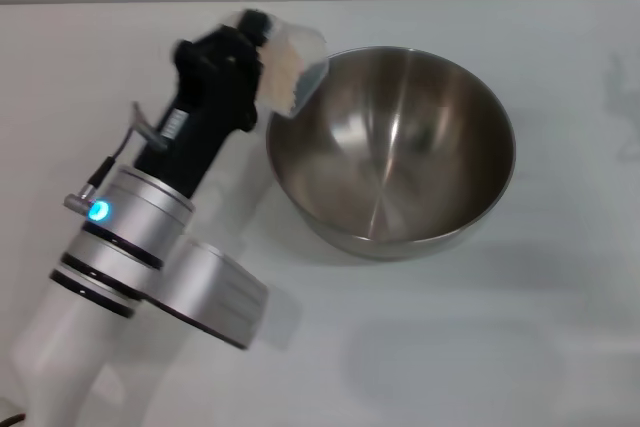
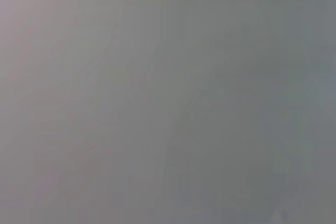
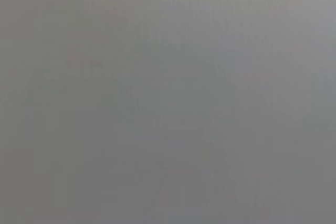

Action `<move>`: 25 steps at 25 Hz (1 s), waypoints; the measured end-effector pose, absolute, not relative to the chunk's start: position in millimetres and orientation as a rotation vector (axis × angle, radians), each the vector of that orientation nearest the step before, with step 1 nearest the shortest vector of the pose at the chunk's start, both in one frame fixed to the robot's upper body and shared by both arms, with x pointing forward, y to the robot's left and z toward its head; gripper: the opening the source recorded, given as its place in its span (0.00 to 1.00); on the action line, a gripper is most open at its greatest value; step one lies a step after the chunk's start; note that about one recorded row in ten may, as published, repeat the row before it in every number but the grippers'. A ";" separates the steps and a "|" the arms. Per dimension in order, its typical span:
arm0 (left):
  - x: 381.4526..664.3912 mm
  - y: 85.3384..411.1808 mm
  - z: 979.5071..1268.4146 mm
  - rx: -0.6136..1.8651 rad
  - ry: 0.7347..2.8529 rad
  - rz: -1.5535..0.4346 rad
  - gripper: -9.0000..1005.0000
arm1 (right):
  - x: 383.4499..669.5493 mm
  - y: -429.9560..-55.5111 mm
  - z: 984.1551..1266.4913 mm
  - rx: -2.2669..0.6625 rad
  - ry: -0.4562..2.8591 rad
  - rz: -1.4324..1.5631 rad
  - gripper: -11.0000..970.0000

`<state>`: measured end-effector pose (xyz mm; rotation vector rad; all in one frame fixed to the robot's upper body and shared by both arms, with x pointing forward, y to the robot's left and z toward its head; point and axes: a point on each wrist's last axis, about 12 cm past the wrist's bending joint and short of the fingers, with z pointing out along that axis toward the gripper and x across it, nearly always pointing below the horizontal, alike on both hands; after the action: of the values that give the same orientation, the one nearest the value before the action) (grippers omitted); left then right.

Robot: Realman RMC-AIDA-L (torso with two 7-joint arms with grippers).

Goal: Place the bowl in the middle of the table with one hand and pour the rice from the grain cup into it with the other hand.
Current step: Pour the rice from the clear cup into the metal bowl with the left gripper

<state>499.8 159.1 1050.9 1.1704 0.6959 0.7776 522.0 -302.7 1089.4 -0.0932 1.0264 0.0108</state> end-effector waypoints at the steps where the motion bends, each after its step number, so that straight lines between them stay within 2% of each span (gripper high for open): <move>1: 499.8 159.1 1050.9 1.170 0.696 0.778 0.03 | 522.0 -302.7 1089.4 -0.093 1.026 0.011 0.37; 5: 494.9 149.6 1044.3 1.334 0.540 0.900 0.03 | 522.2 -303.8 1089.8 -0.090 1.025 0.006 0.37; 15: 484.4 144.0 1037.8 1.489 0.279 1.112 0.03 | 522.3 -304.3 1089.9 -0.089 1.024 0.004 0.37; 25: 480.9 141.7 1042.5 1.471 0.209 1.188 0.03 | 525.3 -303.8 1092.4 -0.095 1.017 0.007 0.37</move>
<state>480.9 141.7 1042.5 1.4708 0.2091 1.1883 525.3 -303.8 1092.4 -0.0951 1.0171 0.0073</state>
